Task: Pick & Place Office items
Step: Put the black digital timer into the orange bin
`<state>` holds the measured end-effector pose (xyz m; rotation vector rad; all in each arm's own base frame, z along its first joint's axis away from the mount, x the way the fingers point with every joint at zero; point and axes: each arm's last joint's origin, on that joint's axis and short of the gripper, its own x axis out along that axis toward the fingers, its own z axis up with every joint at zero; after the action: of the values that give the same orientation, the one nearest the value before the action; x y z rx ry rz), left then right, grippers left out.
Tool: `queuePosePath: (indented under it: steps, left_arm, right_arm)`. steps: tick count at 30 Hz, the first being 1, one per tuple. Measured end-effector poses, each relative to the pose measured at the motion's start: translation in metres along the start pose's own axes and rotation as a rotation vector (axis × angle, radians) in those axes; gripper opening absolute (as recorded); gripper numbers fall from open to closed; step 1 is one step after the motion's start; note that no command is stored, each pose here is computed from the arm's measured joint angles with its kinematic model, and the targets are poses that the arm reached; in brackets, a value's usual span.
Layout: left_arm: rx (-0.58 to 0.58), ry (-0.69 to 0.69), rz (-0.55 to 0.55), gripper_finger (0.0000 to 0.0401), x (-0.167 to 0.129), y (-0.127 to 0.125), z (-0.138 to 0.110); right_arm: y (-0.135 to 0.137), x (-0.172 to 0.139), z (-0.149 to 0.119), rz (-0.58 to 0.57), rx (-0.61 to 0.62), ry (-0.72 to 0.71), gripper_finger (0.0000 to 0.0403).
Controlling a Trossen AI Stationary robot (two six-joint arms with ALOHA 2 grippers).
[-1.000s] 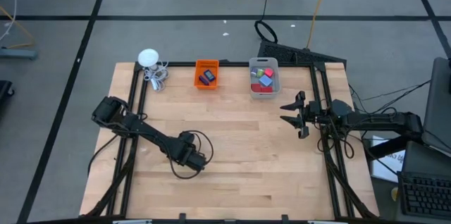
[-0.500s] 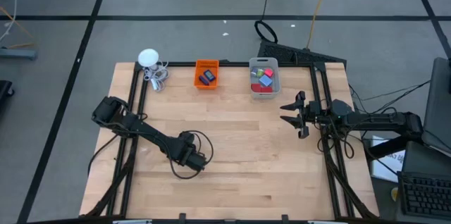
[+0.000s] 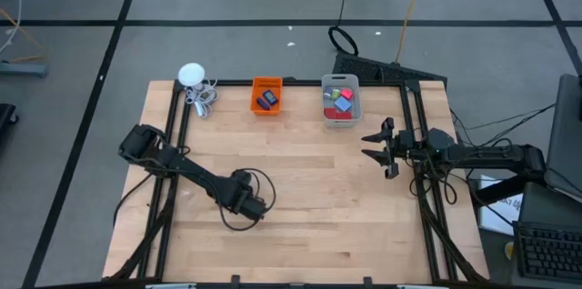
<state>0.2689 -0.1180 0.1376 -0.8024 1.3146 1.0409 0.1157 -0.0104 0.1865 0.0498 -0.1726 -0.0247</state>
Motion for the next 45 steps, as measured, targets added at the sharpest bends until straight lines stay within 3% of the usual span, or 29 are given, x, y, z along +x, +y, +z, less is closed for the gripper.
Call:
queuePosePath:
  steps: [5,9,20,28,33,40,45]
  left_arm:
    - [0.109,-0.076,-0.028,0.0169,-0.001,-0.004,0.006]
    - [0.132,-0.242,-0.028,0.0154,-0.004,-0.008,0.020]
    - [0.193,-0.442,-0.131,0.0168,-0.051,-0.013,0.062]
    - [0.194,-0.606,-0.225,0.0152,-0.104,0.004,0.111]
    - [0.160,-0.727,-0.335,0.0172,-0.134,0.022,0.149]
    - [0.114,-0.774,-0.409,0.0152,-0.140,0.044,0.205]
    - [0.067,-0.768,-0.350,0.0156,-0.125,0.054,0.234]
  right_arm:
    - [0.000,0.000,0.000,0.000,0.000,0.000,0.0171]
    - [0.000,0.000,0.000,0.000,0.000,0.000,0.0171]
    - [0.000,0.000,0.000,0.000,0.000,0.000,0.0171]
    - [0.000,0.000,0.000,0.000,0.000,0.000,0.0171]
    - [0.000,0.000,0.000,0.000,0.000,0.000,0.0171]
    - [0.000,0.000,0.000,0.000,0.000,0.000,0.0171]
    - [0.000,0.000,0.000,0.000,0.000,-0.001,0.0171]
